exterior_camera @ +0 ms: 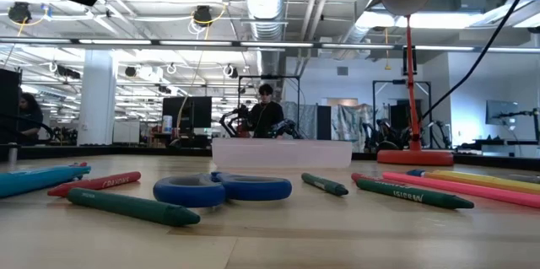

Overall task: Pick & place school supplies into a supply box
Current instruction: Put the black pen into the pink supply box

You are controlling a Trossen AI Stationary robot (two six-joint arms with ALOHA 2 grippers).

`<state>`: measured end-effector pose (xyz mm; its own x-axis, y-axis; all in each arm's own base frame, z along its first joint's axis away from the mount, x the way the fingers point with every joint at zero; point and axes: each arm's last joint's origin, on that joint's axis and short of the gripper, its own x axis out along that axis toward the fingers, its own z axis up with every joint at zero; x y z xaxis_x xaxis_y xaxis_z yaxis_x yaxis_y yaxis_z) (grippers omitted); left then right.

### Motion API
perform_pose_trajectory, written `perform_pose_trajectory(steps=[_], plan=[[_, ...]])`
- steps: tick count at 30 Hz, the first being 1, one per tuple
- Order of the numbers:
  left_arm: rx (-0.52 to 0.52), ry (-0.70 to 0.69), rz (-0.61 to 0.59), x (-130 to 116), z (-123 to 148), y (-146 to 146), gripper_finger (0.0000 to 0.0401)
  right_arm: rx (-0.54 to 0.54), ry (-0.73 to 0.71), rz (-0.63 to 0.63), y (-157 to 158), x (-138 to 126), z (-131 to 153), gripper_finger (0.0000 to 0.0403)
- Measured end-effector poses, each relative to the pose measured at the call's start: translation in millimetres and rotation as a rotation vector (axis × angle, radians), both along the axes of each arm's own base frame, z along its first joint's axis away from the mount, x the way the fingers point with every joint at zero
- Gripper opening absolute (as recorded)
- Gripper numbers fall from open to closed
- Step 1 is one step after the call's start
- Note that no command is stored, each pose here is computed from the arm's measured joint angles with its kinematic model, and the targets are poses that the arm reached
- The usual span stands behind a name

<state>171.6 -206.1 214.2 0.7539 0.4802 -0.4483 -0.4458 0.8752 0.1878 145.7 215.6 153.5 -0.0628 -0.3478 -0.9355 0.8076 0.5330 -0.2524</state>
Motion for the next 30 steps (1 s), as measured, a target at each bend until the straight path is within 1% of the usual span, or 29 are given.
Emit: perform_pose_trajectory(steps=[3, 5, 8, 12, 16, 22, 26, 30], plan=[[0.001, -0.002, 0.0, 0, 0, 0, 0.0127, -0.05, -0.033, 0.046, -1, 8, 11, 0.0004], [0.002, -0.002, 0.001, 0, 0, 0, 0.0127, -0.127, -0.038, 0.103, -8, 14, 18, 0.0004], [0.002, -0.003, 0.007, 1, 0, 1, 0.0127, -0.196, -0.091, 0.19, -17, 32, 24, 0.0003], [0.002, -0.003, 0.018, 4, 0, 3, 0.0127, -0.265, -0.092, 0.264, -41, 62, 26, 0.0005], [0.002, -0.002, 0.027, 6, 0, 5, 0.0127, -0.264, -0.08, 0.334, -70, 96, 24, 0.0005], [0.013, 0.005, 0.024, 6, 0, 5, 0.0127, -0.254, -0.121, 0.446, -116, 143, 22, 0.0005], [0.019, 0.009, 0.021, 6, 0, 5, 0.0127, -0.248, -0.142, 0.522, -149, 167, 24, 0.0005], [0.026, 0.015, 0.018, 6, 0, 6, 0.0127, -0.222, -0.202, 0.577, -179, 185, 27, 0.0005]])
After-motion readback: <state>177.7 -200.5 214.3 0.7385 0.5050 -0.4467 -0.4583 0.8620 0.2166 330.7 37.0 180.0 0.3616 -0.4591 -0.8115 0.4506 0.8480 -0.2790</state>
